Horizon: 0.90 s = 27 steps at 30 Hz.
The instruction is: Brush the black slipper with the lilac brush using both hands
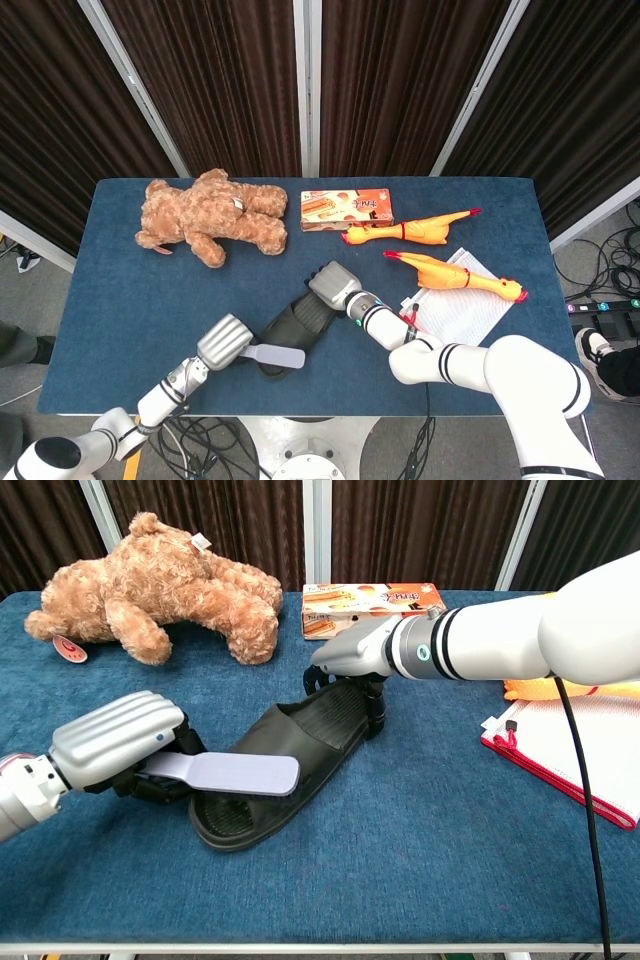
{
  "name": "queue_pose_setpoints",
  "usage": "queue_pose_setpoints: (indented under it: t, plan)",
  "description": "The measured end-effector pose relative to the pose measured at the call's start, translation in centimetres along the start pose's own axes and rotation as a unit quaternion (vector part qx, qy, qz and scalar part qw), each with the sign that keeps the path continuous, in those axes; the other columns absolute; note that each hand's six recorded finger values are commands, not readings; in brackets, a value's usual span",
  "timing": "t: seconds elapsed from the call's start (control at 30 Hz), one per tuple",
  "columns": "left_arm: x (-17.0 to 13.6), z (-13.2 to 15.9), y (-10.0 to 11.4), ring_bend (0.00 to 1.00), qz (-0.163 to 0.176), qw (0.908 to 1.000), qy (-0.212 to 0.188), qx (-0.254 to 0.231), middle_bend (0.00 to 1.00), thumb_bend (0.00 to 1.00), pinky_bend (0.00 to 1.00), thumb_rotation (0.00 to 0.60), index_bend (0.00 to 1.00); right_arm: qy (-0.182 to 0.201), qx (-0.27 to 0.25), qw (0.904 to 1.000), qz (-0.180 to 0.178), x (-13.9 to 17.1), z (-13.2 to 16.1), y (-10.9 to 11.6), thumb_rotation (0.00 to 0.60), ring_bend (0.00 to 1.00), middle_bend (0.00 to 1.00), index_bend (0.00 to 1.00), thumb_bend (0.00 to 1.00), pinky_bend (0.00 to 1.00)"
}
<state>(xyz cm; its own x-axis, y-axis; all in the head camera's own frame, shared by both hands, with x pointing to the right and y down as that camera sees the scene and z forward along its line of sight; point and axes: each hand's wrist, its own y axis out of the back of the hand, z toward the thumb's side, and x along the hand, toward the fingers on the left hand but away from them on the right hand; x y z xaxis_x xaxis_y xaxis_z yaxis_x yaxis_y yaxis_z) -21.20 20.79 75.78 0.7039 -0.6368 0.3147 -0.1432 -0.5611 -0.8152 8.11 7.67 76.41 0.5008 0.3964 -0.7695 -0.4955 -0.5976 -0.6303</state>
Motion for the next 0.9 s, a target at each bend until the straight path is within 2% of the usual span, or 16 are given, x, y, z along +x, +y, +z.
queue_pose_setpoints:
  t: [0.13, 0.3, 0.4, 0.5, 0.6, 0.73, 0.9]
  plan:
    - [0.3, -0.2, 1.2, 0.97, 0.017, 0.9998, 0.007, -0.008, 1.00, 0.54, 1.00, 0.600, 1.00, 0.002, 0.001, 1.0000, 0.000, 0.1, 0.1, -0.1, 0.600, 0.26, 0.44, 0.60, 0.12, 0.33]
    - [1.3, -2.6, 2.9, 0.97, 0.047, 0.9961, 0.063, -0.041, 1.00, 0.54, 1.00, 0.600, 1.00, 0.003, 0.000, 1.0000, -0.002, 0.2, 0.1, 0.1, 0.600, 0.26, 0.44, 0.59, 0.12, 0.33]
    - [1.7, -3.9, 3.0, 0.97, 0.046, 0.9933, 0.091, -0.053, 1.00, 0.54, 1.00, 0.600, 1.00, 0.002, -0.001, 1.0000, -0.003, 0.3, 0.1, 0.2, 0.600, 0.26, 0.44, 0.59, 0.12, 0.33]
    - [1.6, -4.5, 2.5, 0.97, 0.034, 0.9939, 0.098, -0.035, 1.00, 0.54, 1.00, 0.600, 1.00, 0.002, -0.002, 1.0000, -0.003, 0.4, 0.1, 0.2, 0.600, 0.26, 0.44, 0.59, 0.12, 0.33]
    - [1.1, -4.2, 1.3, 0.97, 0.011, 0.9959, 0.088, -0.014, 1.00, 0.54, 1.00, 0.600, 1.00, 0.001, -0.001, 1.0000, -0.003, 0.3, 0.0, 0.2, 0.600, 0.26, 0.44, 0.59, 0.12, 0.33]
    - [0.5, -2.5, -0.2, 0.97, -0.016, 0.9985, 0.053, 0.004, 1.00, 0.54, 1.00, 0.600, 1.00, 0.002, -0.002, 1.0000, -0.002, 0.3, 0.1, 0.2, 0.600, 0.25, 0.44, 0.58, 0.12, 0.33]
    - [0.1, -0.4, -0.6, 0.97, -0.022, 0.9994, 0.023, -0.015, 1.00, 0.54, 1.00, 0.600, 1.00, 0.003, -0.002, 1.0000, -0.002, 0.3, 0.2, 0.2, 0.600, 0.23, 0.43, 0.56, 0.11, 0.32]
